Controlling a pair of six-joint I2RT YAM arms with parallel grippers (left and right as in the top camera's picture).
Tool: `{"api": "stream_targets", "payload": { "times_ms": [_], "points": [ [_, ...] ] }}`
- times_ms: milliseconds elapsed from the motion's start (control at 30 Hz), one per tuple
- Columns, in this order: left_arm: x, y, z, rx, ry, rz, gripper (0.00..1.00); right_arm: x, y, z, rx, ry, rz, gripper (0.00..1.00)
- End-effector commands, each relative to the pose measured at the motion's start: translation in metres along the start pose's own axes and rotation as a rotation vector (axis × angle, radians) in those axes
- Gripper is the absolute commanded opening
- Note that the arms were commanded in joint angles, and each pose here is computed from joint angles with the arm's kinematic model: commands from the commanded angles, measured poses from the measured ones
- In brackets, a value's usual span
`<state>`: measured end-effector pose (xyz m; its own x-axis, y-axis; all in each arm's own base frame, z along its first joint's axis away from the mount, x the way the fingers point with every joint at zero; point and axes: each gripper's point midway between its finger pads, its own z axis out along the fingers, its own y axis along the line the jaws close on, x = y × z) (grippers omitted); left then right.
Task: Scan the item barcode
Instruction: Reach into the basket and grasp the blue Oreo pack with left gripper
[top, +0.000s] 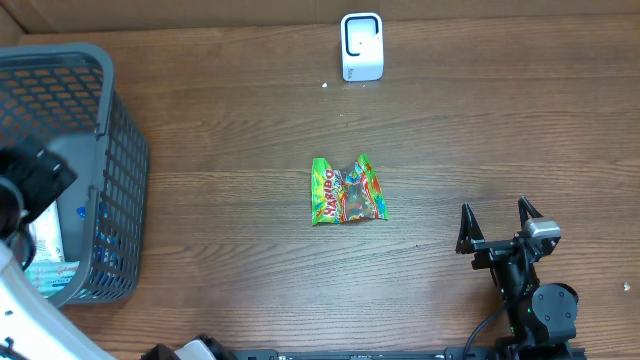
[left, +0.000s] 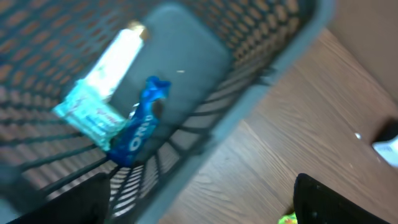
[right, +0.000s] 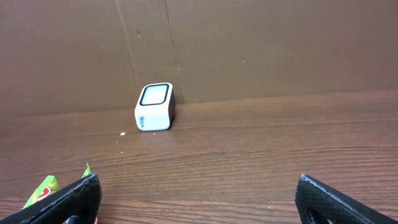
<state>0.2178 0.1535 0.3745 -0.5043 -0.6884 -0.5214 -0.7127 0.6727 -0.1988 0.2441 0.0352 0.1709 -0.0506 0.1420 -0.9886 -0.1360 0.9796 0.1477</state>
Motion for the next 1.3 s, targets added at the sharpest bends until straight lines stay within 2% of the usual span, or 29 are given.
{"api": "stream_targets", "payload": {
  "times_ms": [0,400,567,800,1000,1267],
  "points": [
    [0.002,0.012,0.018,0.014,0.054,-0.01,0.85,0.001,0.002,0.0,-0.011,-0.007,-0.001,1.0],
    [-0.002,0.046,0.072,-0.072,0.085,-0.146,0.86,0.001,0.002,0.0,-0.011,-0.007,-0.001,1.0],
    [0.005,0.058,0.107,-0.102,0.123,-0.154,0.86,0.001,0.002,0.0,-0.011,-0.007,-0.001,1.0],
    [0.006,0.071,0.158,-0.12,0.105,-0.141,0.89,0.001,0.002,0.0,-0.011,-0.007,-0.001,1.0],
    [0.026,0.079,0.202,-0.127,0.247,-0.076,0.9,0.001,0.002,0.0,-0.011,-0.007,-0.001,1.0],
    [0.06,0.09,0.247,-0.151,0.455,-0.094,0.88,0.001,0.002,0.0,-0.011,-0.007,-0.001,1.0]
  ]
}}
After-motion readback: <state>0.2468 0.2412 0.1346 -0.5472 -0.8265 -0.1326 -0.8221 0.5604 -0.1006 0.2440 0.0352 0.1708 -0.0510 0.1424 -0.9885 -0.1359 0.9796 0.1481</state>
